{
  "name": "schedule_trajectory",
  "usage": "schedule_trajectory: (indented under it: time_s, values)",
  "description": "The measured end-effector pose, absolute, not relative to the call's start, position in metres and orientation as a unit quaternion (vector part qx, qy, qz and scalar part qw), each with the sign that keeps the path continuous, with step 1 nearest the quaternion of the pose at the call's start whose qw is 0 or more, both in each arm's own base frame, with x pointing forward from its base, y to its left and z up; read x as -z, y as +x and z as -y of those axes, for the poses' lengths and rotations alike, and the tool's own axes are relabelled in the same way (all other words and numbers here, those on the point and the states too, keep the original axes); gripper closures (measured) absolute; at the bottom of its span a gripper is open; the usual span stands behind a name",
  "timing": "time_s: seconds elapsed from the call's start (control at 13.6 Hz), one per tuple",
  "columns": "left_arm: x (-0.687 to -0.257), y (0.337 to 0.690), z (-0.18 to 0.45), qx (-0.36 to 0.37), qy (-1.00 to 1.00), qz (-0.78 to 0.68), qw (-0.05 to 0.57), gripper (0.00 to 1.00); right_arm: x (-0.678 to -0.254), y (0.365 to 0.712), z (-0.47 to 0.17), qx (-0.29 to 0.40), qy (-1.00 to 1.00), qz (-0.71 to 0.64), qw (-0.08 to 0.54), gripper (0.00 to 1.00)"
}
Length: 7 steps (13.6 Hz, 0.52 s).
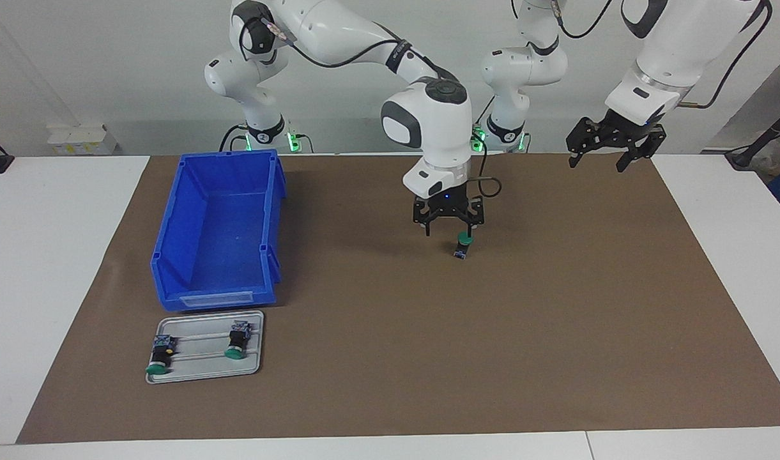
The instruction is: Place and press button with both arms
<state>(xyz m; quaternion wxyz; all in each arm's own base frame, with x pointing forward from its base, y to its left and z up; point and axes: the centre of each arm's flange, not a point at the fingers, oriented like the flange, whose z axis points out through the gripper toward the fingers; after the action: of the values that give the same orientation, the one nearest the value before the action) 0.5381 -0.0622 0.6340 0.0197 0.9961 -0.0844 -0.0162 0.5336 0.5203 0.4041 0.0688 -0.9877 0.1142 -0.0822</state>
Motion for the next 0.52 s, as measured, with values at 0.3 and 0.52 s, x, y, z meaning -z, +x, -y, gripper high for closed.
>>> schedule_trajectory:
  time_s: [0.3,0.52]
  values:
    - [-0.634,0.538,0.062,0.016,0.996,0.084,0.019,0.0,-0.361,0.524,-0.551,0.074,-0.987,-0.128,0.062,0.03]
    - [-0.634,0.538,0.061,0.016,0.996,0.084,0.019,0.0,-0.358,0.514,-0.559,0.071,-0.986,-0.138,0.062,0.04]
